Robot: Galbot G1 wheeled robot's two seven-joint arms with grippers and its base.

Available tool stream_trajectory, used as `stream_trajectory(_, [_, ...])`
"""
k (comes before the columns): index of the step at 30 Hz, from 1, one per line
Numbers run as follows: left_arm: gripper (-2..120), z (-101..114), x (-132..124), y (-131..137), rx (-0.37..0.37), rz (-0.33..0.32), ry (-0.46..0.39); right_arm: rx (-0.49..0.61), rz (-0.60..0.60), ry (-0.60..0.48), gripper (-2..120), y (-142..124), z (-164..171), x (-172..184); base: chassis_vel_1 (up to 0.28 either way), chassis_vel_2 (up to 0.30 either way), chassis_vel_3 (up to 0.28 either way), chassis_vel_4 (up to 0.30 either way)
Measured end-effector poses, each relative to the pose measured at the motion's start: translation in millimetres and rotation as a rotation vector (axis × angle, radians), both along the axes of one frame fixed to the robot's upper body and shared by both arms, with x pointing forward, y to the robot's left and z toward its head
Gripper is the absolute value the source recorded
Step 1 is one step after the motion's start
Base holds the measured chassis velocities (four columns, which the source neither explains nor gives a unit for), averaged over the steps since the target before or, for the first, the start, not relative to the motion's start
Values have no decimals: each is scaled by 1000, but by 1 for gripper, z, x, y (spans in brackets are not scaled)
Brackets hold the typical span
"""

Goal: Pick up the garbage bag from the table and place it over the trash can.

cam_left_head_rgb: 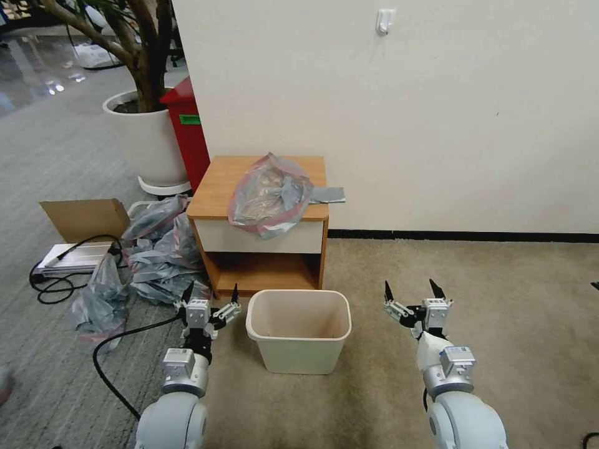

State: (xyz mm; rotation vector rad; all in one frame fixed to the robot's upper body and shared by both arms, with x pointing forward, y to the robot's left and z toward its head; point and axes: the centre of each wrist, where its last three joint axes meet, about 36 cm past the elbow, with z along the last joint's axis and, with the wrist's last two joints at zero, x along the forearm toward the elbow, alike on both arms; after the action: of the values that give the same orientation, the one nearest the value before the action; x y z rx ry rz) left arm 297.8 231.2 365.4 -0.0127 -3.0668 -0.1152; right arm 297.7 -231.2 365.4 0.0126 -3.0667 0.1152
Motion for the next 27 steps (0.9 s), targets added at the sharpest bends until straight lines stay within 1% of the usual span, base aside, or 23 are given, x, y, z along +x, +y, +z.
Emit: stream_trajectory(27, [100,0,0,0,0,0,0,0,0,0,100,0,0,0,0,0,0,0])
